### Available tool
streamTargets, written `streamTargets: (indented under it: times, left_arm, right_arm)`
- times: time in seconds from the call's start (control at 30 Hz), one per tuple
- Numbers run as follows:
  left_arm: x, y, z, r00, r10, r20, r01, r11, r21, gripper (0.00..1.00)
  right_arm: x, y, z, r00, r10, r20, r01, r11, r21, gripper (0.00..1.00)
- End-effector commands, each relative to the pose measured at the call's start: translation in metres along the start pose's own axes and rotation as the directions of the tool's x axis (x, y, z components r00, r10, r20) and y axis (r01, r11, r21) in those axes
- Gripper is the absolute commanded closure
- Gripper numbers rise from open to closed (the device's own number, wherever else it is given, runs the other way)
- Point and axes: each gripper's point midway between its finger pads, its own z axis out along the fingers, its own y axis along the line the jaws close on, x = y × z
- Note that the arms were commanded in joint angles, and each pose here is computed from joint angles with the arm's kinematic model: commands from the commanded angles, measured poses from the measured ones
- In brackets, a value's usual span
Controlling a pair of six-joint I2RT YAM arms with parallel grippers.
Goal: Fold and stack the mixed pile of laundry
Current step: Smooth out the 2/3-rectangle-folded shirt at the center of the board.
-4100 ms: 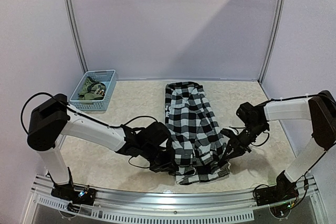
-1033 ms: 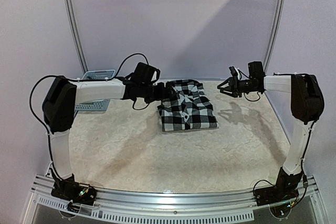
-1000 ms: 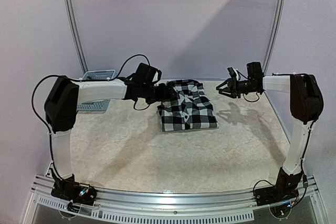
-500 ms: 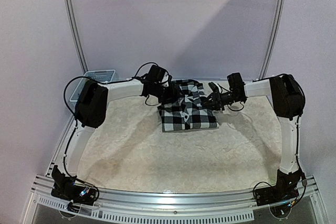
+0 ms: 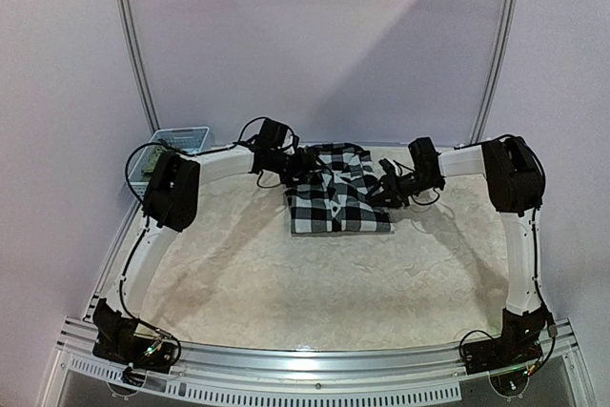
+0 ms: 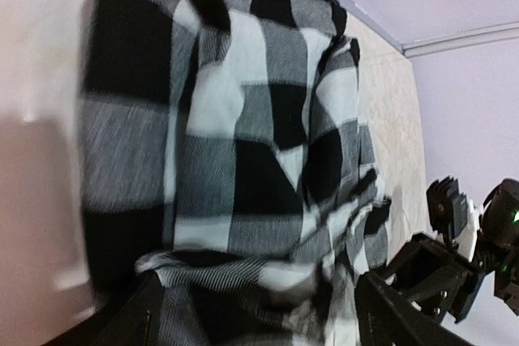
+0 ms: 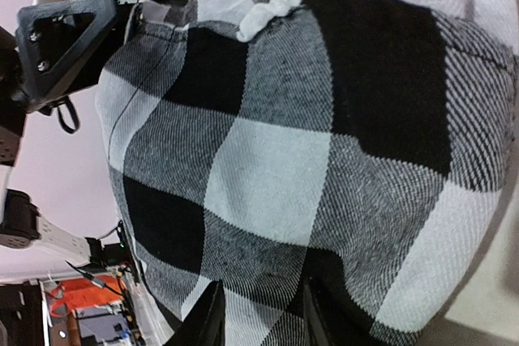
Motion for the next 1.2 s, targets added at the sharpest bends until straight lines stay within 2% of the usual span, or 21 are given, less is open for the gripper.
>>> streamTargets:
  times: [0.0,0.03,0.07,0.17,0.3,0.47,0.53,0.6,0.7,0.8,0.9,1.0,1.17]
  left_arm:
    - [-0.037,-0.071,-0.079,0.976,0.16,0.151,-0.166,0.986,0.03,0.12]
    - [-0.032,-0.07,-0.09,0.971,0.183,0.153,-0.184,0.983,-0.006,0.04]
    - [-0.032,-0.071,-0.103,0.961,0.22,0.17,-0.215,0.976,-0.045,0.01]
    - [-0.026,-0.064,-0.134,0.941,0.255,0.223,-0.229,0.964,-0.136,0.0]
    - [-0.007,-0.068,-0.148,0.927,0.288,0.242,-0.26,0.955,-0.144,0.0]
    - [0.022,-0.055,-0.127,0.972,0.092,0.214,-0.096,0.995,0.008,0.0]
    - [0.033,-0.045,-0.117,0.983,0.017,0.184,-0.021,1.0,0.018,0.04]
    - [0.041,-0.04,-0.112,0.984,0.021,0.179,-0.02,1.0,-0.007,0.07]
    - [0.054,-0.037,-0.102,0.987,0.051,0.152,-0.047,0.998,-0.03,0.13]
    - [0.066,-0.03,-0.092,0.992,0.064,0.11,-0.058,0.996,-0.064,0.21]
    - [0.074,-0.02,-0.085,0.994,0.067,0.088,-0.059,0.993,-0.098,0.26]
    - [0.079,-0.011,-0.083,0.994,0.067,0.086,-0.056,0.99,-0.127,0.27]
    - [0.08,-0.001,-0.083,0.993,0.066,0.095,-0.05,0.985,-0.163,0.28]
  right_arm:
    - [-0.009,0.039,-0.026,0.985,-0.169,0.026,0.169,0.986,0.013,0.63]
    - [-0.012,0.051,-0.036,0.976,-0.212,0.042,0.212,0.977,0.021,0.61]
    - [-0.013,0.058,-0.041,0.966,-0.253,0.05,0.252,0.967,0.027,0.58]
    - [-0.016,0.076,-0.05,0.942,-0.328,0.07,0.327,0.944,0.035,0.53]
    - [-0.021,0.091,-0.044,0.927,-0.37,0.067,0.368,0.929,0.038,0.53]
    - [-0.036,0.105,-0.024,0.914,-0.396,0.086,0.397,0.918,0.006,0.6]
    - [-0.044,0.105,-0.014,0.922,-0.374,0.097,0.376,0.926,-0.009,0.65]
    - [-0.053,0.106,-0.004,0.929,-0.355,0.103,0.358,0.934,-0.014,0.69]
    - [-0.057,0.093,0.023,0.952,-0.299,0.057,0.3,0.954,-0.008,0.75]
    - [-0.047,0.062,0.058,0.979,-0.206,-0.005,0.206,0.979,-0.003,0.84]
    - [-0.031,0.026,0.081,0.99,-0.13,-0.052,0.135,0.985,0.105,0.91]
    - [-0.019,-0.001,0.093,0.991,-0.106,-0.084,0.122,0.967,0.224,0.95]
    - [-0.016,-0.01,0.099,0.975,-0.191,-0.116,0.22,0.905,0.364,0.93]
